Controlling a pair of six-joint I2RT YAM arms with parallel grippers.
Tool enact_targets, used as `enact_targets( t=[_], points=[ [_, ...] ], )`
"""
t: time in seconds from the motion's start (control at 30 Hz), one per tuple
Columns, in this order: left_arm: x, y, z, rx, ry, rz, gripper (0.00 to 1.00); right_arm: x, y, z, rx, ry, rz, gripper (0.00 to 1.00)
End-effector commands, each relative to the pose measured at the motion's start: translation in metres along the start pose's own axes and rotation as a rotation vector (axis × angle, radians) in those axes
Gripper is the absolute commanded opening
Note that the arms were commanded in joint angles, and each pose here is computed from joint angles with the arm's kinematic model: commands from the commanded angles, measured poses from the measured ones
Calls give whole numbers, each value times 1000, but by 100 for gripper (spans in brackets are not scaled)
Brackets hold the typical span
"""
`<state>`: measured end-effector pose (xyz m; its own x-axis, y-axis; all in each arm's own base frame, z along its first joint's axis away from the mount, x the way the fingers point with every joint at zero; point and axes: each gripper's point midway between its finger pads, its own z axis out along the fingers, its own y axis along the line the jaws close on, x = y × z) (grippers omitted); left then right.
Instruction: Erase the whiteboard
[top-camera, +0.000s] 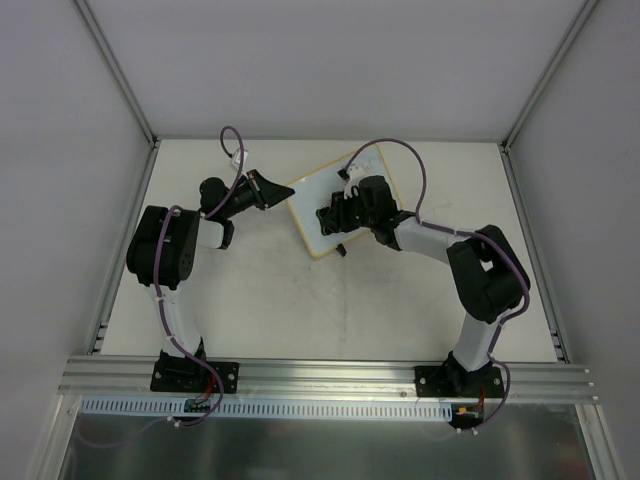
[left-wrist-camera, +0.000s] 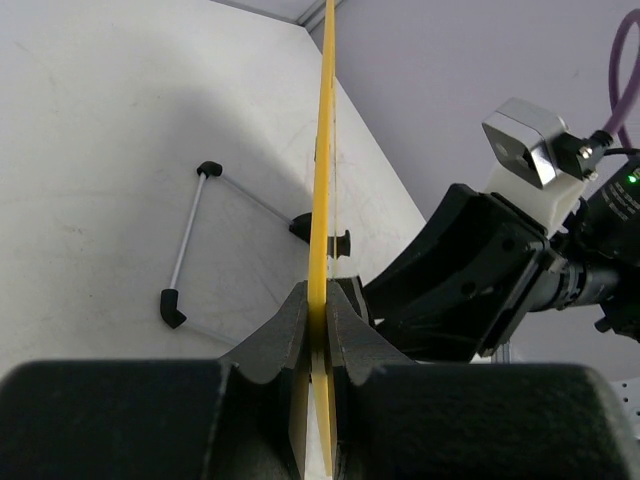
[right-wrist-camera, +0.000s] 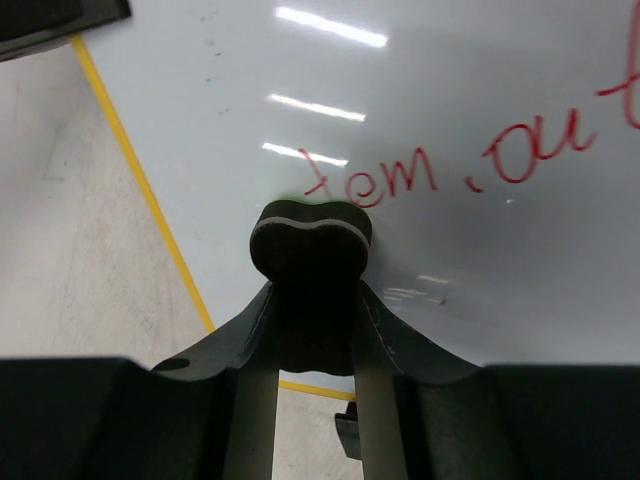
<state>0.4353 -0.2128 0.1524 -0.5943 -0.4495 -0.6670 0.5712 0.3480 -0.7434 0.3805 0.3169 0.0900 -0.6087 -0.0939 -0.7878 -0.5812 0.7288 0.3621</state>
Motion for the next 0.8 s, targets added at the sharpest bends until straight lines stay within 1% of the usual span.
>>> enact_targets(
  t=[0.0,0.13,0.27,0.37,0.6,0.77],
  points=[
    [-2,-30,3,124,28,123,0,22,-97,-10,306,23,44,0],
    [-2,-30,3,124,30,124,0,23,-117,-19,355,16,81,0],
    [-1,-30,3,123,31,123,0,26,-150,-35,392,-4,212,0],
    [-2,-30,4,123,30,124,0,28,-162,-44,409,-10,250,0],
    [-1,-31,3,126,32,124,0,25,-162,-47,416,-20,252,0],
    [-1,-30,3,126,32,122,0,17,-151,-40,429,4,182,0]
  ],
)
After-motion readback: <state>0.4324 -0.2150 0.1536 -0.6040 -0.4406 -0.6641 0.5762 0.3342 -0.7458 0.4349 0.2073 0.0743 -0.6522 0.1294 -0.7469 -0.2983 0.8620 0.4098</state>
